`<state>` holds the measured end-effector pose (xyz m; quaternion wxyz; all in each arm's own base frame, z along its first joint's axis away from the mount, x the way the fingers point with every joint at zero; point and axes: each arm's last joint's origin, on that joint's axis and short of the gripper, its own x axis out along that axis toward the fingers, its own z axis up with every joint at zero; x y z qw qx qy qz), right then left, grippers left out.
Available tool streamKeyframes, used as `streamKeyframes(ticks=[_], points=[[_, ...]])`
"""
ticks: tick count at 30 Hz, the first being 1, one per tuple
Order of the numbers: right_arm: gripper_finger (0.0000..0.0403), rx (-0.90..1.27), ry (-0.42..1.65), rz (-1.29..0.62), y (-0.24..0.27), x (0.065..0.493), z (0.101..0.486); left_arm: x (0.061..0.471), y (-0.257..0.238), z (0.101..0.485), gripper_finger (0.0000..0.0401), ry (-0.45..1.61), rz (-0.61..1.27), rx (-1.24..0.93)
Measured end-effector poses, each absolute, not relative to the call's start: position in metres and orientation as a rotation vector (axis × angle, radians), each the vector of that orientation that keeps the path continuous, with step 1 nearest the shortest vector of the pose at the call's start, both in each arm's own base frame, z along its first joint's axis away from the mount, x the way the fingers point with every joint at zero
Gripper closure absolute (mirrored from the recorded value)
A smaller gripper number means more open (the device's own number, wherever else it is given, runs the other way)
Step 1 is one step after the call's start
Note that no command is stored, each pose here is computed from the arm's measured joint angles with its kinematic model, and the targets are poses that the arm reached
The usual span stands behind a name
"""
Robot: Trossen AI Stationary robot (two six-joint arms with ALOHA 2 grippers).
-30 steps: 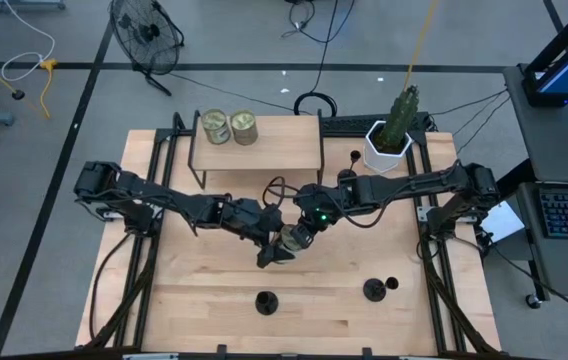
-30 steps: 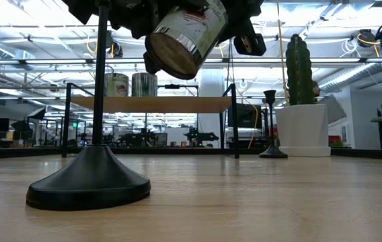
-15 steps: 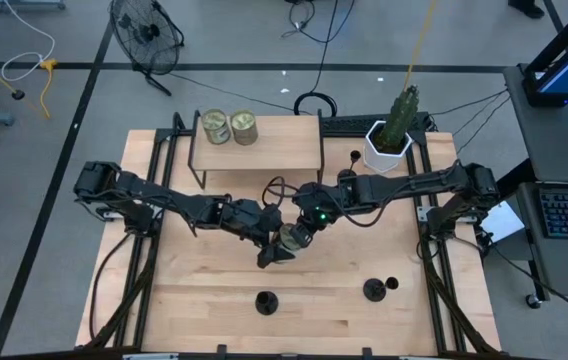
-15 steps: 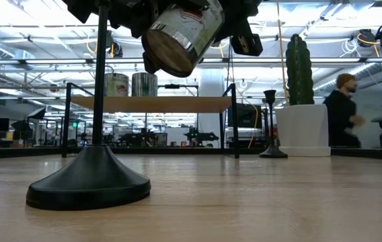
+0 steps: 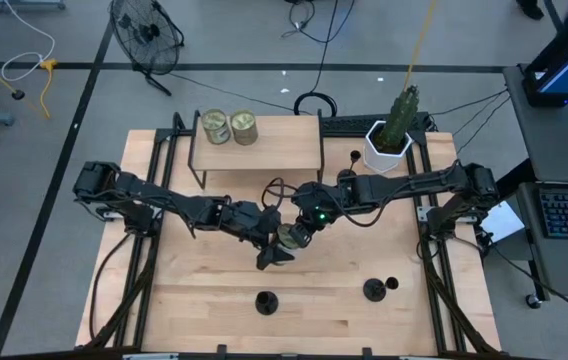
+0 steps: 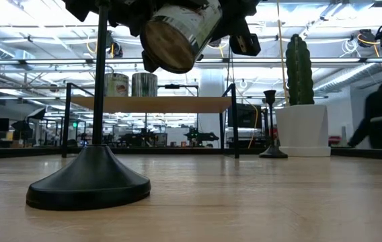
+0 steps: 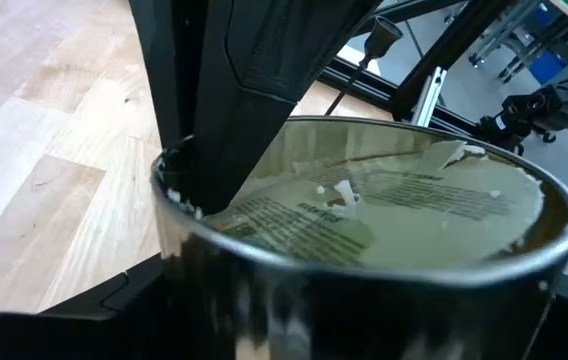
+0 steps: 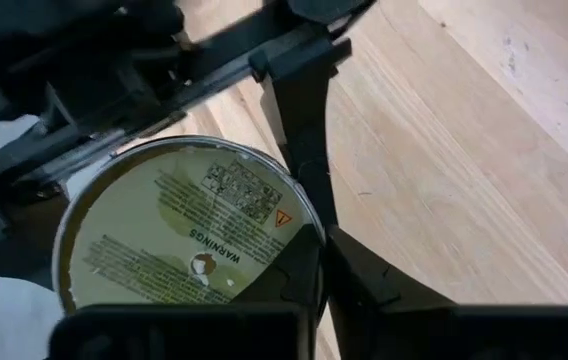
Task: Pick & Place candle stick holders
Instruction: Put the silver scented candle on the shelf
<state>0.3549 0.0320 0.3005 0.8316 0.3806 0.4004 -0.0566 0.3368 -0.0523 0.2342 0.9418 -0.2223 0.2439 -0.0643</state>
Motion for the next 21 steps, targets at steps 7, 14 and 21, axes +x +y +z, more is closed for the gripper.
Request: streamKeyframes(ticks=[7,14,21], points=[[0.0353,0.818,0.844,-0.108,0.029,0.356,0.301,0.331,-0.057,0.225,0.0044,0.592,-0.089,-0.442],[0.0316,0.837,0.860,-0.066,0.030,0.355,0.303,0.329,-0.057,0.220,0.0044,0.638,-0.051,-0.434],[0.0305,0.832,0.856,-0.075,0.029,0.352,0.306,0.328,-0.057,0.219,0.0044,0.654,-0.028,-0.435]])
